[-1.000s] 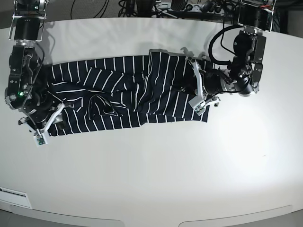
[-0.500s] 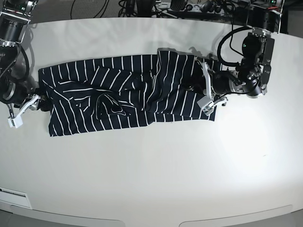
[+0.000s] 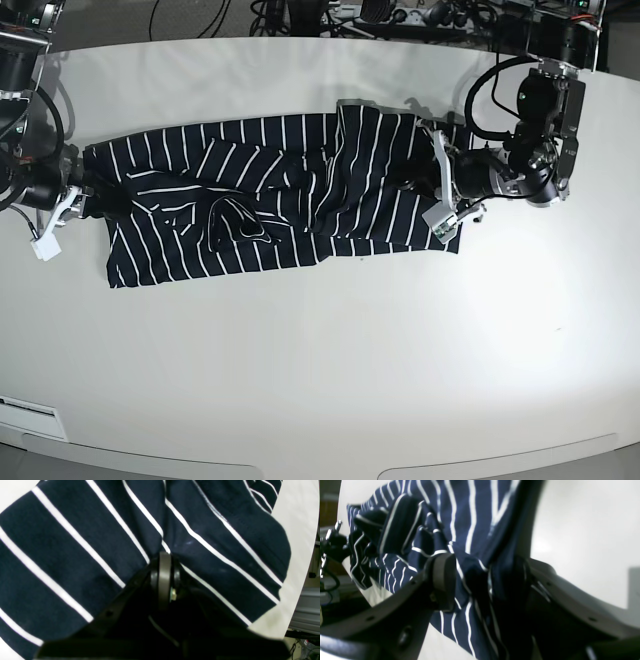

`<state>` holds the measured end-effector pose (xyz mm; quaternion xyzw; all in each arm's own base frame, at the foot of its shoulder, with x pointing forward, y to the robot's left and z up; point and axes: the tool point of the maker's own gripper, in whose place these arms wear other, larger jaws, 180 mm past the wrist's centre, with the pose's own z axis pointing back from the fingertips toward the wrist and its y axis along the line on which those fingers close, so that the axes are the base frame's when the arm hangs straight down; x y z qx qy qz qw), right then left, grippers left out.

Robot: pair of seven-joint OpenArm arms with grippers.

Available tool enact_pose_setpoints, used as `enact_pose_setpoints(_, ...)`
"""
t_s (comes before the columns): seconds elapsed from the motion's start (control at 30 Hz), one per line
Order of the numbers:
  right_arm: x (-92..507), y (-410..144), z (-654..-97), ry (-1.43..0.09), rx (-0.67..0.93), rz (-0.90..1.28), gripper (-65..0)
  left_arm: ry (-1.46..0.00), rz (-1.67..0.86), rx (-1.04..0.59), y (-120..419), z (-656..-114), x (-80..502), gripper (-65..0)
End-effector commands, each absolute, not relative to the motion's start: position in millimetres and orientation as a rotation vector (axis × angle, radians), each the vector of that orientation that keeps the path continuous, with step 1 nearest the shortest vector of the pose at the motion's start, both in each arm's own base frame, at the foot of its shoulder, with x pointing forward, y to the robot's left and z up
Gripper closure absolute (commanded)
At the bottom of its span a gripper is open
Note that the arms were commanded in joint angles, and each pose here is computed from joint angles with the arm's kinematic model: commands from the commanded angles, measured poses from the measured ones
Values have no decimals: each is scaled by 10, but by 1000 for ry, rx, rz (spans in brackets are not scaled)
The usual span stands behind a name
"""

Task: Fold the T-shirt properly
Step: 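Fold the strip end over toward the middle with the left gripper, then release the left gripper and lift the other strip end with the right gripper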

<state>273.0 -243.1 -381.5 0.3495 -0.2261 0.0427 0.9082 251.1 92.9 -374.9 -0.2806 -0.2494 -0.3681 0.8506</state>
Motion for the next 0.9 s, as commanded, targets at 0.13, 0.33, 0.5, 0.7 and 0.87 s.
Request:
enact_pose_setpoints(0.13, 2764, -2378, -3820, -464, 701, 143, -350, -460, -797, -533, 1065, -3829, 2458, 0)
enact_pose_setpoints(0.33, 2844, -2379, -3776, -511, 707, 126, -310, -464, -796, -536, 1058, -3823, 2463, 0)
enact_pose_setpoints(0.5, 2849, -2372, -3766, -515, 713, 125, 0, -546, -762, -601, 956, -3691, 2551, 0)
enact_pose_setpoints(0.7, 2889, -2397, -3735, -536, 708, 118, 0, -710, -629, -777, 891, -3264, 2742, -171)
enact_pose_setpoints(0.87, 2978, -2568, -3637, -568, 661, 115, 0, -831, -524, -845, 1059, -2932, 2917, -352)
